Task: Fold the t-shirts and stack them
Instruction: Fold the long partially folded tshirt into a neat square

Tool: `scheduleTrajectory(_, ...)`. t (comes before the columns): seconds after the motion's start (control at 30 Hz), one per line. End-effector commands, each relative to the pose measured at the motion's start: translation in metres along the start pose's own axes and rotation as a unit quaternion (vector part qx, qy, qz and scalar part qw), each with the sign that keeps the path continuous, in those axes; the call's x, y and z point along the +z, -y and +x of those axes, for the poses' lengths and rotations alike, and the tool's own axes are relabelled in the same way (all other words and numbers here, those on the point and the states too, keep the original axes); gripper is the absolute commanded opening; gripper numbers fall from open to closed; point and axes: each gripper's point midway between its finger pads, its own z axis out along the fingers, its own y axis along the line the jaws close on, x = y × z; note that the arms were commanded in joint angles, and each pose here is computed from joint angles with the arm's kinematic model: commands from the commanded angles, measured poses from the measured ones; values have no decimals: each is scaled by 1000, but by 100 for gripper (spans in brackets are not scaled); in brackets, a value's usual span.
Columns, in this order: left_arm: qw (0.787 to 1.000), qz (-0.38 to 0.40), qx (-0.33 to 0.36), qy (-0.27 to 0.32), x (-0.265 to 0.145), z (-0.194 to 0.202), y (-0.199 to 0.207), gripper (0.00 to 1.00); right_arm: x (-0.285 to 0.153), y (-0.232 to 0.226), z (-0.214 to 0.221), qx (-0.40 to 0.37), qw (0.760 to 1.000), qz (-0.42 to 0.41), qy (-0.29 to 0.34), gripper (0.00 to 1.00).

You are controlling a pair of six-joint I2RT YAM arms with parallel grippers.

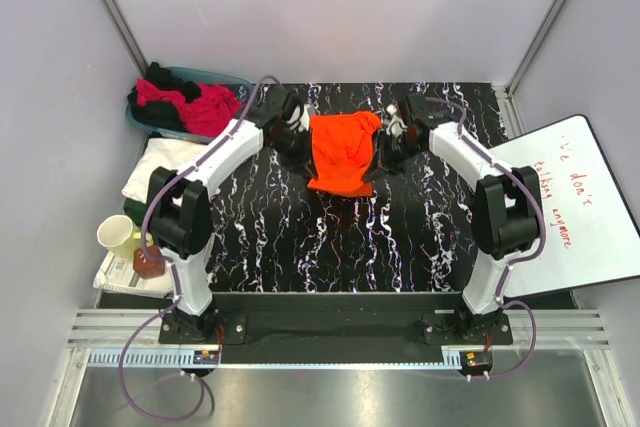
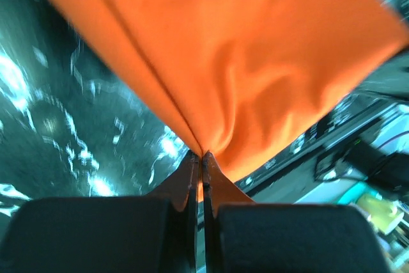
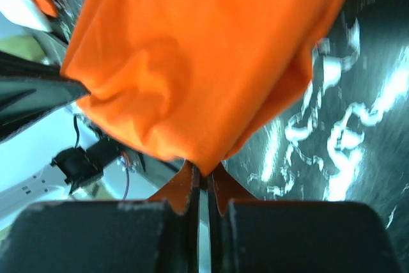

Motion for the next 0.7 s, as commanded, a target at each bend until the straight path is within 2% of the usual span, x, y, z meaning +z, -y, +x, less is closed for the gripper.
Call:
scheduleTrajectory(0.0,998,11,14,62,-21,-53,19,0,-7,-12,-43,-51,998,12,37,3)
scheduleTrajectory(0.27,993,17,0,116,-25,-112,24,0,-13,-15,-120,-94,990,31,102,3)
scheduleTrajectory(0.43,990,21,-16,140,-22,-141,17,0,-2,-8,-152,-110,986,46,121,3)
scheduleTrajectory(0.67,982,39,-28,184,-23,-181,13,0,-10,-27,-197,-127,975,42,179,3)
